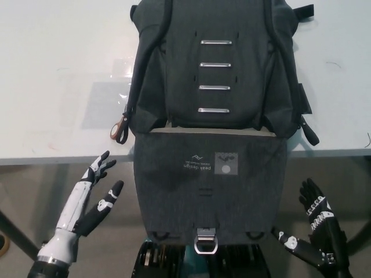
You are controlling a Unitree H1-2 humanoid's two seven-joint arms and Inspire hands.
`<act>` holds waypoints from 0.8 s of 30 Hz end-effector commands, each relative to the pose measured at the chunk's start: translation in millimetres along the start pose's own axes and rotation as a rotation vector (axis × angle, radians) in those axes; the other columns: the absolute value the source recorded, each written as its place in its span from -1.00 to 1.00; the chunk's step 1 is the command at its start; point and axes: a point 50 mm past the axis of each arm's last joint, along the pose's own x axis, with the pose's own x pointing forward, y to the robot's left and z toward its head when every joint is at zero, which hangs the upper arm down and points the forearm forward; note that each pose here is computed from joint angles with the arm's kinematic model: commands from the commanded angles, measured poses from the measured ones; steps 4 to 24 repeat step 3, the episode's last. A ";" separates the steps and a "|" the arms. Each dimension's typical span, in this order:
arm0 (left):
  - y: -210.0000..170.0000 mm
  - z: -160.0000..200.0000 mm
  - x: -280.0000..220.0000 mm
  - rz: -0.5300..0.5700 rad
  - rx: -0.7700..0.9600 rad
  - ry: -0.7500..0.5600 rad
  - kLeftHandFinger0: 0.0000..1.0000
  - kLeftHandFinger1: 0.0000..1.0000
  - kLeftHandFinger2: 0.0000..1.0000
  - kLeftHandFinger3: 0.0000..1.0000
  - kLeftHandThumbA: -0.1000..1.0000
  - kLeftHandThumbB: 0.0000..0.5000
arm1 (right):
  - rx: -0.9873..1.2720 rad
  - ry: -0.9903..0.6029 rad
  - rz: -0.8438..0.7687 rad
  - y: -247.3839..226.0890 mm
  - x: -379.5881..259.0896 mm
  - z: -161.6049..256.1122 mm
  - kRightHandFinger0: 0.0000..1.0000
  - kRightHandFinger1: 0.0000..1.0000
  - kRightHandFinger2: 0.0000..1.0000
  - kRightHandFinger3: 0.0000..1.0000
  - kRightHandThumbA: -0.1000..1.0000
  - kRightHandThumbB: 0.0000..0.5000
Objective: A bag is kept in the middle of the table with its flap loosely closed and the robot uses its right hand to adjust it and opens it
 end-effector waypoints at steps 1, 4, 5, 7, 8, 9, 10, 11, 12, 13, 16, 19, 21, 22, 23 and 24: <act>-0.6 8.2 -0.2 0.012 0.013 -0.033 1.00 1.00 0.80 0.97 0.60 -0.88 | -0.023 -0.073 0.036 -0.9 -0.3 9.7 1.00 1.00 1.00 1.00 1.00 -0.24; -1.0 7.7 -1.2 0.012 0.014 -0.033 1.00 1.00 0.83 0.99 0.62 -0.90 | -0.035 -0.075 0.036 -0.9 -0.6 9.4 1.00 1.00 1.00 1.00 1.00 -0.23; -1.0 7.7 -1.2 0.012 0.014 -0.033 1.00 1.00 0.83 0.99 0.62 -0.90 | -0.035 -0.075 0.036 -0.9 -0.6 9.4 1.00 1.00 1.00 1.00 1.00 -0.23; -1.0 7.7 -1.2 0.012 0.014 -0.033 1.00 1.00 0.83 0.99 0.62 -0.90 | -0.035 -0.075 0.036 -0.9 -0.6 9.4 1.00 1.00 1.00 1.00 1.00 -0.23; -1.0 7.7 -1.2 0.012 0.014 -0.033 1.00 1.00 0.83 0.99 0.62 -0.90 | -0.035 -0.075 0.036 -0.9 -0.6 9.4 1.00 1.00 1.00 1.00 1.00 -0.23; -1.0 7.7 -1.2 0.012 0.014 -0.033 1.00 1.00 0.83 0.99 0.62 -0.90 | -0.035 -0.075 0.036 -0.9 -0.6 9.4 1.00 1.00 1.00 1.00 1.00 -0.23; -1.0 7.7 -1.2 0.012 0.014 -0.033 1.00 1.00 0.83 0.99 0.62 -0.90 | -0.035 -0.075 0.036 -0.9 -0.6 9.4 1.00 1.00 1.00 1.00 1.00 -0.23; -1.0 7.7 -1.2 0.012 0.014 -0.033 1.00 1.00 0.83 0.99 0.62 -0.90 | -0.035 -0.075 0.036 -0.9 -0.6 9.4 1.00 1.00 1.00 1.00 1.00 -0.23; -1.0 7.7 -1.2 0.012 0.014 -0.033 1.00 1.00 0.83 0.99 0.62 -0.90 | -0.035 -0.075 0.036 -0.9 -0.6 9.4 1.00 1.00 1.00 1.00 1.00 -0.23; -1.0 7.7 -1.2 0.012 0.014 -0.033 1.00 1.00 0.83 0.99 0.62 -0.90 | -0.035 -0.075 0.036 -0.9 -0.6 9.4 1.00 1.00 1.00 1.00 1.00 -0.23; -1.0 7.7 -1.2 0.012 0.014 -0.033 1.00 1.00 0.83 0.99 0.62 -0.90 | -0.035 -0.075 0.036 -0.9 -0.6 9.4 1.00 1.00 1.00 1.00 1.00 -0.23; -1.0 7.7 -1.2 0.012 0.014 -0.033 1.00 1.00 0.83 0.99 0.62 -0.90 | -0.035 -0.075 0.036 -0.9 -0.6 9.4 1.00 1.00 1.00 1.00 1.00 -0.23; -1.0 7.7 -1.2 0.012 0.014 -0.033 1.00 1.00 0.83 0.99 0.62 -0.90 | -0.035 -0.075 0.036 -0.9 -0.6 9.4 1.00 1.00 1.00 1.00 1.00 -0.23; -1.0 7.7 -1.2 0.012 0.014 -0.033 1.00 1.00 0.83 0.99 0.62 -0.90 | -0.035 -0.075 0.036 -0.9 -0.6 9.4 1.00 1.00 1.00 1.00 1.00 -0.23; -1.0 7.7 -1.2 0.012 0.014 -0.033 1.00 1.00 0.83 0.99 0.62 -0.90 | -0.035 -0.075 0.036 -0.9 -0.6 9.4 1.00 1.00 1.00 1.00 1.00 -0.23; -1.0 7.7 -1.2 0.012 0.014 -0.033 1.00 1.00 0.83 0.99 0.62 -0.90 | -0.035 -0.075 0.036 -0.9 -0.6 9.4 1.00 1.00 1.00 1.00 1.00 -0.23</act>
